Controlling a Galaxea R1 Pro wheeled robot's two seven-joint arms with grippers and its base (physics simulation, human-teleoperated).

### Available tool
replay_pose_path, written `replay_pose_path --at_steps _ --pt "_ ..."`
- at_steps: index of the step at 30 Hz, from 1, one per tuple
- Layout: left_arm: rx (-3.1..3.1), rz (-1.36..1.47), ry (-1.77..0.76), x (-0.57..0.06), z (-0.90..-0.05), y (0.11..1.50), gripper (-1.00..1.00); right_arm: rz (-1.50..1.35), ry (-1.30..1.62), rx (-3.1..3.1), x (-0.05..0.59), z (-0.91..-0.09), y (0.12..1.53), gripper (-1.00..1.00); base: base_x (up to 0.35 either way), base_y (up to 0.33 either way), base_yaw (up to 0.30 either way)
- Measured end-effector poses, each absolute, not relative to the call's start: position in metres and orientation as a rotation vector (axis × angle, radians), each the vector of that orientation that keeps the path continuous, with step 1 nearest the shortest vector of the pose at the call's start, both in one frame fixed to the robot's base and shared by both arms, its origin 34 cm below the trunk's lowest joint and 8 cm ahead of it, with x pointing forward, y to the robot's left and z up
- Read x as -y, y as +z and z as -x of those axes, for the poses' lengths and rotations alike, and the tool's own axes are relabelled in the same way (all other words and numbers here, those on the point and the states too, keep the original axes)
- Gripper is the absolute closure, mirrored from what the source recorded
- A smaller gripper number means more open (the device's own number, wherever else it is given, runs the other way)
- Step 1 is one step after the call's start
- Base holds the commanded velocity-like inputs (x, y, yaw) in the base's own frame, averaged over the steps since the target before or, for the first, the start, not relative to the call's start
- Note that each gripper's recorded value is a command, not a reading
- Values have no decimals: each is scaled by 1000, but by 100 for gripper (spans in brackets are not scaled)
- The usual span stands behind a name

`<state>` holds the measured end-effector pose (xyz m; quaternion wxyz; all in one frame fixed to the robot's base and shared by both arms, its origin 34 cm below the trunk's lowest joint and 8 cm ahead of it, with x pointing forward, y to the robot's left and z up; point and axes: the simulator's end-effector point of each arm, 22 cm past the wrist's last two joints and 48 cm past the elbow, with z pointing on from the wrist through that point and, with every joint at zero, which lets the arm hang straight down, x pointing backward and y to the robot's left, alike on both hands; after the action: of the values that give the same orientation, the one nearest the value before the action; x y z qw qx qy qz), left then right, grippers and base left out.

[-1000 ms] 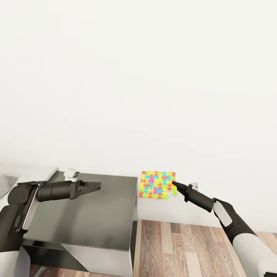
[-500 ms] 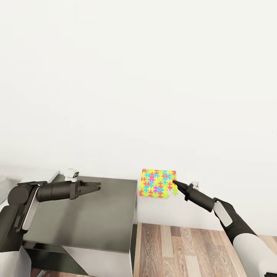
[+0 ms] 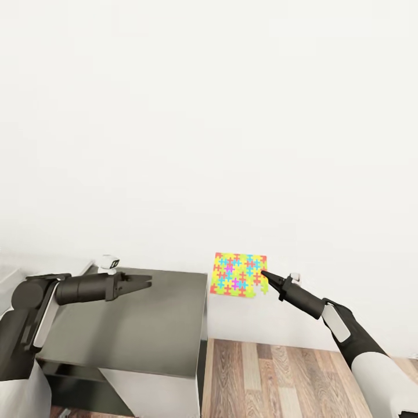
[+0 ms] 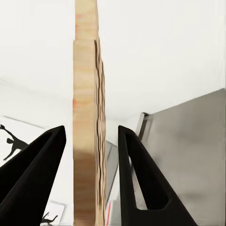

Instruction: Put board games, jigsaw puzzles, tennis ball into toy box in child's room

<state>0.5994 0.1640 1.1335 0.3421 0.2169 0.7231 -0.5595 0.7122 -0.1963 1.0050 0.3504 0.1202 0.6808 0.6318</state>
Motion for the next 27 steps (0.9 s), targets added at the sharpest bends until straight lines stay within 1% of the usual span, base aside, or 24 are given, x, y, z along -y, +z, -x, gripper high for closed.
replay_pose_path --at_steps 5,17,27 --pt "-1873 -573 -1450 -163 -596 1143 -100 -303 1636 -1755 196 -710 1015 100 -78 0 0" --pt "-1856 -587 -1444 -163 -587 1162 -100 -274 1660 -1711 196 -701 1041 100 -3 0 0" --pt "-1803 -627 -1503 -160 -570 1185 -100 -240 1675 -1671 196 -694 1063 100 0 0 0"
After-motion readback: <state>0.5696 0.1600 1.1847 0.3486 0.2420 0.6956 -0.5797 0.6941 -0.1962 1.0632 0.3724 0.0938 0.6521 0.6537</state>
